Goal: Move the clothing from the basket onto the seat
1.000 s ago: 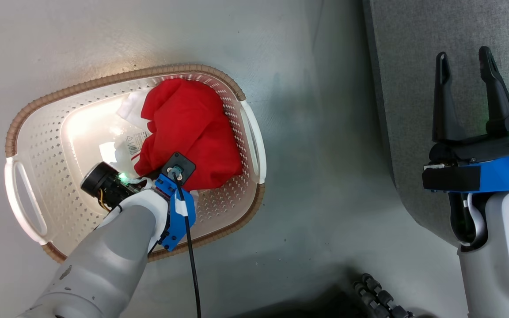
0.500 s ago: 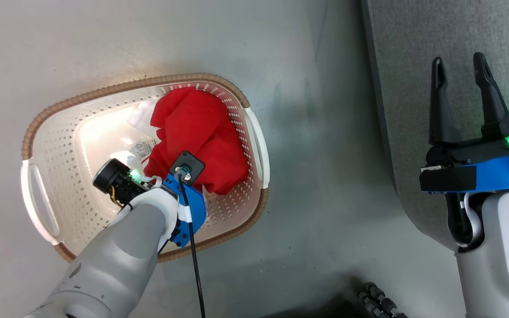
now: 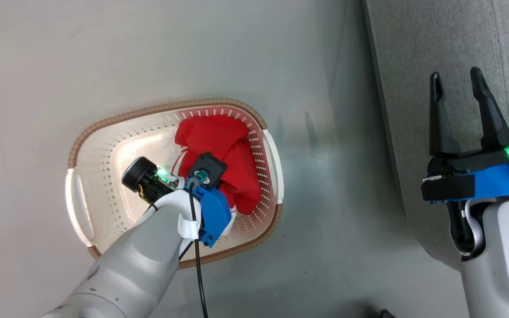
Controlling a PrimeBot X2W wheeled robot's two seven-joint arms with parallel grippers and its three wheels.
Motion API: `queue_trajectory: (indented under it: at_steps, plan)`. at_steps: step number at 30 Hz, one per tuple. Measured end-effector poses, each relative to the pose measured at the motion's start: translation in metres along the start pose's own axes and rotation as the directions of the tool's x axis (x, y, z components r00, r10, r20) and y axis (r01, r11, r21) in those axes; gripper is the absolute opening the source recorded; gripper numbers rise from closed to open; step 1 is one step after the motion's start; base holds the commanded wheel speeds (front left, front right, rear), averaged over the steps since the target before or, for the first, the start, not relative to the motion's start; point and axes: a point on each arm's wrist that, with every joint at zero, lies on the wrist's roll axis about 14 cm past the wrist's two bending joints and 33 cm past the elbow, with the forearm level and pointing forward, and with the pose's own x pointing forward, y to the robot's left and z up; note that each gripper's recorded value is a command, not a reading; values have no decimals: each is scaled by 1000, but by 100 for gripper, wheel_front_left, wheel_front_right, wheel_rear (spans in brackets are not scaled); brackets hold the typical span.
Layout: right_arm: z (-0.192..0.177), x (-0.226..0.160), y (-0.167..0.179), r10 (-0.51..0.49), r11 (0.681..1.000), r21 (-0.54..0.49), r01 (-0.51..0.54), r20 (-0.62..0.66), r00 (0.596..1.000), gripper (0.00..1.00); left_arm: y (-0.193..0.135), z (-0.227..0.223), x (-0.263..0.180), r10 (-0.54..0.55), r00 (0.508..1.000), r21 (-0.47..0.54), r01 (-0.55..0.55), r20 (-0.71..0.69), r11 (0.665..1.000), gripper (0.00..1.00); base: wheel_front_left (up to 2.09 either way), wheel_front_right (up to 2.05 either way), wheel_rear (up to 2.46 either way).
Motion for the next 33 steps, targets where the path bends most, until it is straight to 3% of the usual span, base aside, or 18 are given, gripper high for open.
queue_trajectory:
  at_steps: [7,14,24,33]
  plan:
    - [18,-9,5,17,1000,5,-17,29,999,100,-1,39,-21,35,993,-4,-34,117,999,0,0,0,0]
    - [39,-22,14,38,999,13,-39,65,997,100,-9,100,-51,85,948,-18,-83,308,996,0,0,0,0]
    - [66,-42,28,72,997,20,-75,116,991,100,-5,167,-114,174,833,-14,-196,525,980,0,0,0,0]
    - [85,-64,33,80,996,27,-85,155,985,100,-16,219,-169,183,717,23,-268,673,963,0,0,0,0]
